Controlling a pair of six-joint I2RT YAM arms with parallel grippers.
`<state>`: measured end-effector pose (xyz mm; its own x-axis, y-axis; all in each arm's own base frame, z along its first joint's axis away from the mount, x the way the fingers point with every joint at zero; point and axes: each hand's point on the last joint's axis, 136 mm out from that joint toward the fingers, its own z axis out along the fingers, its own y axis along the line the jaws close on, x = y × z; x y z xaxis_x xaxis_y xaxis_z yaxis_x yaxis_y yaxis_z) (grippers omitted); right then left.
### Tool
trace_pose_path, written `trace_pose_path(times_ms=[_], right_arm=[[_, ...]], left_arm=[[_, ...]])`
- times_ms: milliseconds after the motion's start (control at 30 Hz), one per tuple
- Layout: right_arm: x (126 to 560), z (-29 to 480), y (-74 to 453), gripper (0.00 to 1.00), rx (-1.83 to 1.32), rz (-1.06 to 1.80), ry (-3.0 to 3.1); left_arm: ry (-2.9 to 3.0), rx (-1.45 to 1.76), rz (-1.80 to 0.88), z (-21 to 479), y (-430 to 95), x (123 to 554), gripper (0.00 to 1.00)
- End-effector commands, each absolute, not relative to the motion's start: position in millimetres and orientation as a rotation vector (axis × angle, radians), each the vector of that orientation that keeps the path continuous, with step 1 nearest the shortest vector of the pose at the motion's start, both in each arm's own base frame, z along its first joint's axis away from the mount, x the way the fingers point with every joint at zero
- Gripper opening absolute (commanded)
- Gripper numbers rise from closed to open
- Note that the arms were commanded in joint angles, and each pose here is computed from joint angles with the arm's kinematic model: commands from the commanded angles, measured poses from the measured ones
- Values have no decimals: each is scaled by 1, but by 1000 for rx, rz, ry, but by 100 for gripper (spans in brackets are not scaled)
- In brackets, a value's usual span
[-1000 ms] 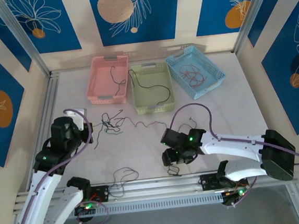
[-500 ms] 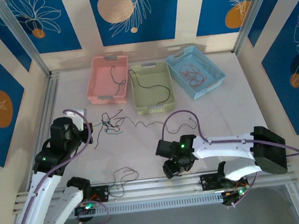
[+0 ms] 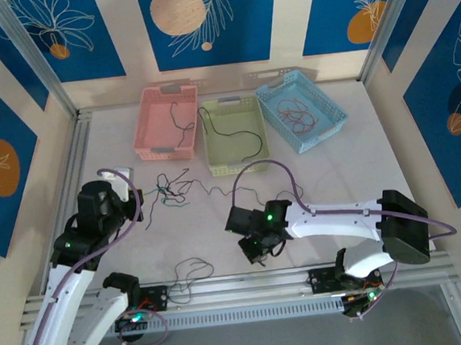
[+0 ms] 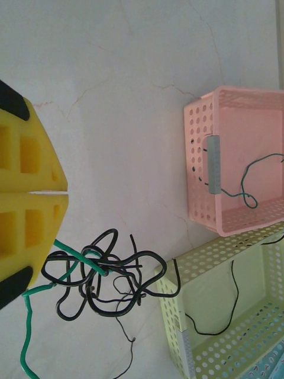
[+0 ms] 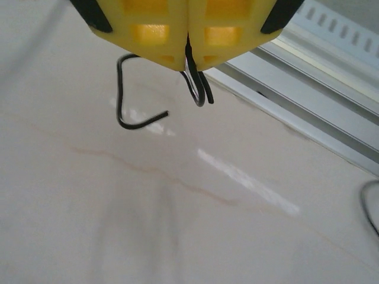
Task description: Untangle the cables
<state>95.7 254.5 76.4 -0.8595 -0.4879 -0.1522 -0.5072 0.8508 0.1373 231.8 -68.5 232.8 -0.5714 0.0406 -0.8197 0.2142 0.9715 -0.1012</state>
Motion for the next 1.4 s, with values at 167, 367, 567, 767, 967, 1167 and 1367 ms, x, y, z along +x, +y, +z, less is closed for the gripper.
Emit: trace_pose_path(times_ms=[167, 367, 567, 767, 967, 1167, 1367], right_arm=[[198, 177, 267, 0, -502, 577, 2629], [317, 239, 247, 0, -163, 659, 2441], [420, 230, 250, 0, 30, 651, 2447], [482, 194, 258, 0, 158, 625, 2497], [501, 179, 273, 49, 132, 694, 2538], [451, 215, 279, 58, -38, 737, 2455], [327, 209, 284, 51, -225, 903, 2373]], left_arm=[[2139, 181, -248, 238, -70, 234, 0], [2141, 177, -239, 237, -69, 234, 0], [2143, 176, -238, 236, -69, 235, 0], [2151, 176, -236, 234, -69, 236, 0], [2158, 178, -233, 232, -69, 236, 0], [2159, 180, -234, 232, -69, 236, 0], [2147, 179, -242, 235, -70, 235, 0]])
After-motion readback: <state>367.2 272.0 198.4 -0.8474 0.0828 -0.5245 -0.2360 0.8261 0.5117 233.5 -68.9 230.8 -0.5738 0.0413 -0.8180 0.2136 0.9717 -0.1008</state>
